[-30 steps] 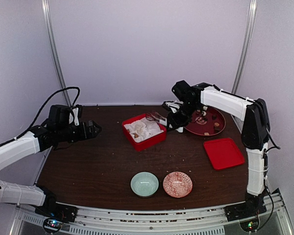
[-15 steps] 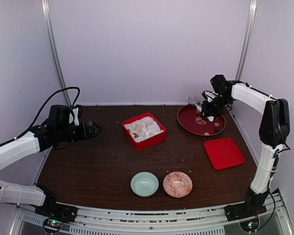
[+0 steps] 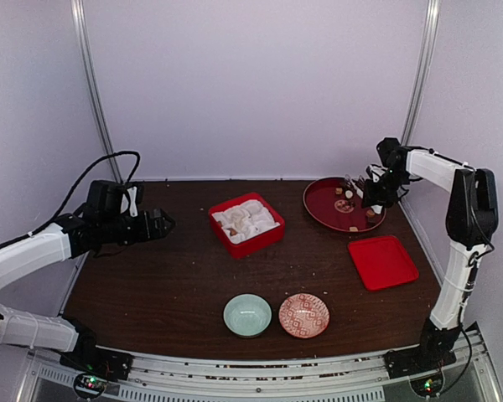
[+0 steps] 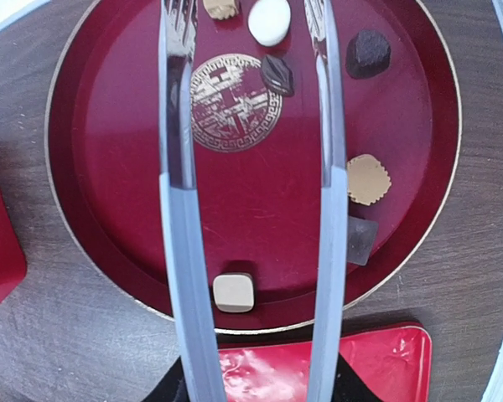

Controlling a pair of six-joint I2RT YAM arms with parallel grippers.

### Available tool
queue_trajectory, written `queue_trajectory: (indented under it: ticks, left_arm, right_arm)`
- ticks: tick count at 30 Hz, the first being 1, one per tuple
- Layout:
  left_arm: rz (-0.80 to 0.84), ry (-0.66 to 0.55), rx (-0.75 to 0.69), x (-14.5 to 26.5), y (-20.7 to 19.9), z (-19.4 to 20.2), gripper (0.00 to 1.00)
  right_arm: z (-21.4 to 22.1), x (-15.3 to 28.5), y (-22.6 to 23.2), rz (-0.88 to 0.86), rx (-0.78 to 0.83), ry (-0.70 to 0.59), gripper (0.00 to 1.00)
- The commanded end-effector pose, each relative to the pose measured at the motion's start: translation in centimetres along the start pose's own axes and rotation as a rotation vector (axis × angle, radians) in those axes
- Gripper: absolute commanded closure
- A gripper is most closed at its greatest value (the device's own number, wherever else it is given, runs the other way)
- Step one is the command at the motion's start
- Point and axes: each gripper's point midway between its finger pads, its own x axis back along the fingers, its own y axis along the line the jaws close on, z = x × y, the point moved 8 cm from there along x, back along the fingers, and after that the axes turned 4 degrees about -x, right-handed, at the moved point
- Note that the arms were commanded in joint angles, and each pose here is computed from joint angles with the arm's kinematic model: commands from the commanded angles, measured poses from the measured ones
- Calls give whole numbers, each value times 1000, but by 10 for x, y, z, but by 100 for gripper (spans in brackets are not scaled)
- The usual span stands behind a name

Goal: Pack the chocolate

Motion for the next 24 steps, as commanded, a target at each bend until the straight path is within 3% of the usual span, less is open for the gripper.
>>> queue_trajectory:
  ticks: [1, 24]
  left_arm:
    - [21, -45, -17, 3, -5, -15, 2]
    - [8, -38, -14, 1, -2, -15, 2]
  right_arm:
    - [-7, -13, -7, 37, -9, -2, 61]
    - [-20, -49, -15, 71, -19, 44, 66]
